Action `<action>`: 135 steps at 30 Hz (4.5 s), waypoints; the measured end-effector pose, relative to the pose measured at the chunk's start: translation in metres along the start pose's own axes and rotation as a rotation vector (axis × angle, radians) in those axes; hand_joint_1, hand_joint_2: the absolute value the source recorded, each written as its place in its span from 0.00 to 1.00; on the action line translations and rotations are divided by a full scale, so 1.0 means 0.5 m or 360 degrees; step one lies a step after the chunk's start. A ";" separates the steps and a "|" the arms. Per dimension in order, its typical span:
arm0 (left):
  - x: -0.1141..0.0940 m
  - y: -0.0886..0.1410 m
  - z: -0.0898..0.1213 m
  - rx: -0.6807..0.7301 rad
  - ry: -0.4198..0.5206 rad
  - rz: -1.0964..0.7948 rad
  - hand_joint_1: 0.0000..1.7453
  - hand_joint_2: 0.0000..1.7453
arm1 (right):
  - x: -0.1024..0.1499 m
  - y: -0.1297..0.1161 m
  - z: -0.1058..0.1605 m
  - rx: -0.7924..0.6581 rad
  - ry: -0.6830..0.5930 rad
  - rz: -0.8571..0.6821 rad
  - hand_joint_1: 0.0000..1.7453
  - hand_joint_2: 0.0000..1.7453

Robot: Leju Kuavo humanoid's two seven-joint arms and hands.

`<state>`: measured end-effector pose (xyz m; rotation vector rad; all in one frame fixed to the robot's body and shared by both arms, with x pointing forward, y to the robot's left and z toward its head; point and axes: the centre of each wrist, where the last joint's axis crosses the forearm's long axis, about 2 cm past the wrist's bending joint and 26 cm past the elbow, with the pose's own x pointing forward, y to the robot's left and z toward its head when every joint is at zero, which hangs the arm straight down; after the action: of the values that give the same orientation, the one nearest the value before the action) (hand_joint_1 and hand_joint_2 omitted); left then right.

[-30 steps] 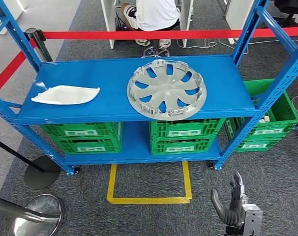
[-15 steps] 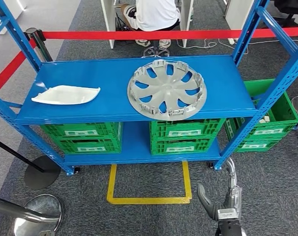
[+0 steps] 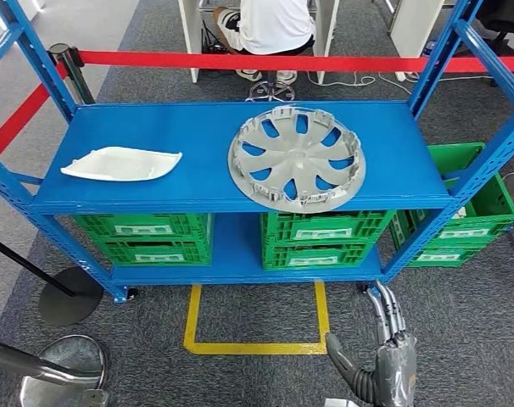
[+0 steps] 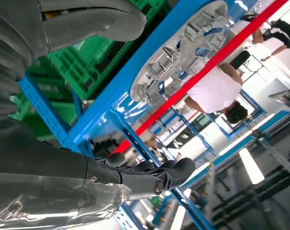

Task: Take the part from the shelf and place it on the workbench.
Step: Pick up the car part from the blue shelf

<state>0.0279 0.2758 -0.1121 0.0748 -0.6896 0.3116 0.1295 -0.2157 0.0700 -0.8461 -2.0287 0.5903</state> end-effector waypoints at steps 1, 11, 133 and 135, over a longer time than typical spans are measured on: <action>-0.001 -0.002 0.001 -0.0009 0.0007 -0.0013 0.00 0.00 | 0.001 -0.001 0.001 0.0011 -0.0025 0.0047 0.00 1.00; 0.003 -0.011 -0.002 -0.0060 0.0023 -0.0092 0.00 0.00 | 0.008 -0.006 0.006 0.0123 -0.0164 0.0372 0.00 1.00; 0.102 0.028 -0.048 -0.0151 -0.0668 0.0328 0.00 1.00 | -0.043 0.003 -0.009 0.0258 0.0111 0.0602 0.00 1.00; 0.110 0.025 -0.052 -0.0167 -0.0680 0.0327 0.00 1.00 | -0.052 0.014 -0.009 0.0296 0.0146 0.0616 0.00 1.00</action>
<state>0.0799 0.3062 -0.0976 -0.0315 -1.1399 0.4626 0.1466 -0.2303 0.0542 -1.1386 -1.7058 0.9212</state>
